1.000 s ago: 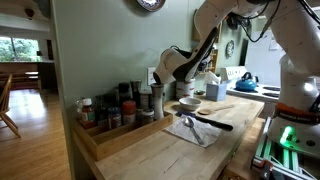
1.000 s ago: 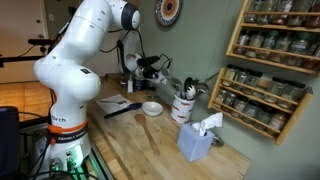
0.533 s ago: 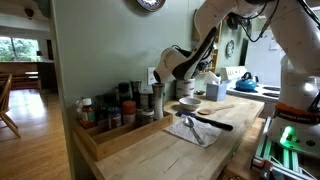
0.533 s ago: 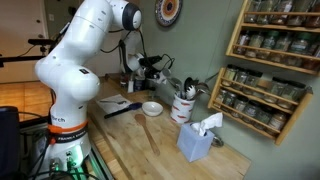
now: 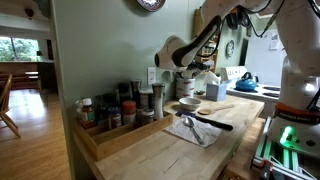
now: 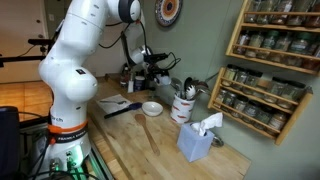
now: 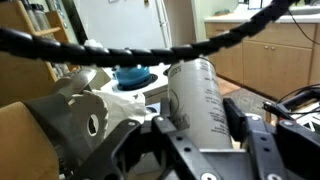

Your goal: Pick up the salt shaker and put it inside the bowl

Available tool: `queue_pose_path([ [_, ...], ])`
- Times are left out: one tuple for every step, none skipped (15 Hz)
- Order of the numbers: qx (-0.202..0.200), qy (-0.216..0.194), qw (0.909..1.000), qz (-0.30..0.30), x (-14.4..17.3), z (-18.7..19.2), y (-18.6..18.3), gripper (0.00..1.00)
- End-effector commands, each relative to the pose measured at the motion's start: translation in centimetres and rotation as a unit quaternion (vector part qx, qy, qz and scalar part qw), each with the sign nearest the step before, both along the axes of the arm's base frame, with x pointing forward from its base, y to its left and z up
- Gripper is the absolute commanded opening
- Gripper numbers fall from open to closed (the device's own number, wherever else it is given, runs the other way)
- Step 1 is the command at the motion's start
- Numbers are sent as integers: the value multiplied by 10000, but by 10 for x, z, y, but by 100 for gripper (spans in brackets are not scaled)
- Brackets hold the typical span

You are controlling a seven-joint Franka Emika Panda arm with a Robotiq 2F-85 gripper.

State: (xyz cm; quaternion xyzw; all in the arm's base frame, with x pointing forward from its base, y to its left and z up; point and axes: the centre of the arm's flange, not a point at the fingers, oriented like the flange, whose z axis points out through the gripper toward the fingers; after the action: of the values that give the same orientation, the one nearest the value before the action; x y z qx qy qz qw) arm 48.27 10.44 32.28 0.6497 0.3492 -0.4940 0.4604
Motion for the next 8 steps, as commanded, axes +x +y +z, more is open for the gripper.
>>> queue_pose_path([
  [919, -399, 9949, -91, -21, 26, -20, 30],
  [1175, -499, 9918, -95, -22, 31, -24, 30],
  [1433, -588, 9879, -85, -24, 34, -26, 30],
  [1682, -683, 9833, -80, -25, 38, -29, 30],
  [1933, -772, 9781, -52, -27, 41, -31, 30],
  [2172, -835, 9725, -23, -28, 43, -33, 30],
  [2400, -913, 9665, 11, -29, 47, -35, 30],
  [2579, -962, 9614, 49, -30, 49, -37, 30],
])
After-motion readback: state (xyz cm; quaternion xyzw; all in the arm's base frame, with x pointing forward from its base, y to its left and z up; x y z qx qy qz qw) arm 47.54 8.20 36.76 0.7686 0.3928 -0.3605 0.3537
